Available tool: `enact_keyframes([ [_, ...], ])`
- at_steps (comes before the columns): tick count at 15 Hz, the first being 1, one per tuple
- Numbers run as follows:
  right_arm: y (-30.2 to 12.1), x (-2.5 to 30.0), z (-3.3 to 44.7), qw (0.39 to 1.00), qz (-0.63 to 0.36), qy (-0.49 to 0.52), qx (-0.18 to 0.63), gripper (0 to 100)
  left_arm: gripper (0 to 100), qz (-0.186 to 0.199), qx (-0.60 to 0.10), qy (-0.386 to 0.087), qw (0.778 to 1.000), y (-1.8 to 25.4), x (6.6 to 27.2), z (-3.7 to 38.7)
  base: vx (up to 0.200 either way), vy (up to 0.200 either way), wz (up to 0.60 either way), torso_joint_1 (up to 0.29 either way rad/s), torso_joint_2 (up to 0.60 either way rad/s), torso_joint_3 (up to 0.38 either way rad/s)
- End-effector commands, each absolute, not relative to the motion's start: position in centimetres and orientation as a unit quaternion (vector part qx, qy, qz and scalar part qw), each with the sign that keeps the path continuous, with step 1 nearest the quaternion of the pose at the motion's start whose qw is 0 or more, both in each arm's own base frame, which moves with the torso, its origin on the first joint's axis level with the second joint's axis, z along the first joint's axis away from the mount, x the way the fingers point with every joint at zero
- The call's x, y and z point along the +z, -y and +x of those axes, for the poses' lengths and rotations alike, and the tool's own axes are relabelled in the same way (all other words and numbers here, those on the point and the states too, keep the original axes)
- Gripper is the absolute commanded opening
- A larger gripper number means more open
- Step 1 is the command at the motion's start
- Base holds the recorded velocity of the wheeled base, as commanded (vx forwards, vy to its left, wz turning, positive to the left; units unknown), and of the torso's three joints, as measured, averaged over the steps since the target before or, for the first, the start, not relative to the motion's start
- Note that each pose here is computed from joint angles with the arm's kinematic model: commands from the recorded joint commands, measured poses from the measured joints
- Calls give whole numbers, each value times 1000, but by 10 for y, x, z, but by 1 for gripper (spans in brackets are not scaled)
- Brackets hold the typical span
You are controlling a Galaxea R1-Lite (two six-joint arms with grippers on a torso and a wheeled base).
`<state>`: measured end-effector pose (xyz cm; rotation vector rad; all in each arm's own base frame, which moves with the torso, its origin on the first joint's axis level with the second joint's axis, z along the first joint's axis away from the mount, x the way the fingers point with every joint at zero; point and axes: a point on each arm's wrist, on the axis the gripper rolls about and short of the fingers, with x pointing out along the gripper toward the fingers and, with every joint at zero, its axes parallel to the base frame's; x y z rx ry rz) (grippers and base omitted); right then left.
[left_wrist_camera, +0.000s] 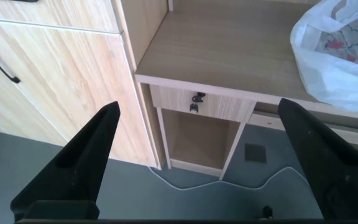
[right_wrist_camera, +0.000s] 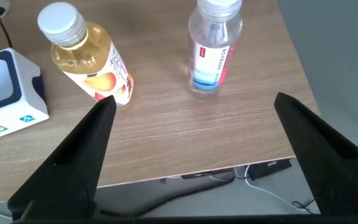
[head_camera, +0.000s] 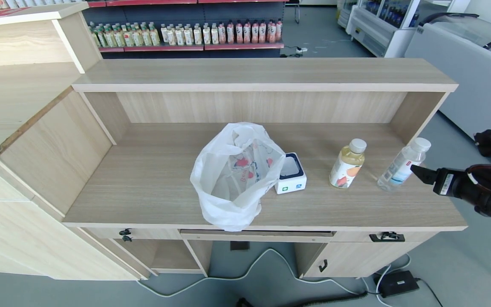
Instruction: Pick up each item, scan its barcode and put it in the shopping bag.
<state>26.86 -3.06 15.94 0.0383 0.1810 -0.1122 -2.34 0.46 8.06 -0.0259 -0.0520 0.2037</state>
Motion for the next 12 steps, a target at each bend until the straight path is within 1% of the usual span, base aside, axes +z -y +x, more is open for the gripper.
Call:
enact_keyframes([
  [1,15,124,292,991,34,-130,-27,100,100,-13,102,26,994,-5,81,-23,0,0,0,0,0,0],
  [4,-3,114,309,992,38,-121,-5,100,100,-13,102,26,994,-5,81,-23,0,0,0,0,0,0],
  [7,-9,106,325,991,32,-123,-35,100,100,-13,102,26,994,-5,81,-23,0,0,0,0,0,0],
  [8,-16,101,332,990,28,-124,-59,100,100,-13,102,26,994,-5,81,-23,0,0,0,0,0,0],
  [9,-19,99,334,990,30,-125,-61,100,100,-13,102,26,994,-5,81,-23,0,0,0,0,0,0],
  [12,-37,100,348,992,45,-113,-39,100,100,-13,102,26,994,-5,81,-23,0,0,0,0,0,0],
])
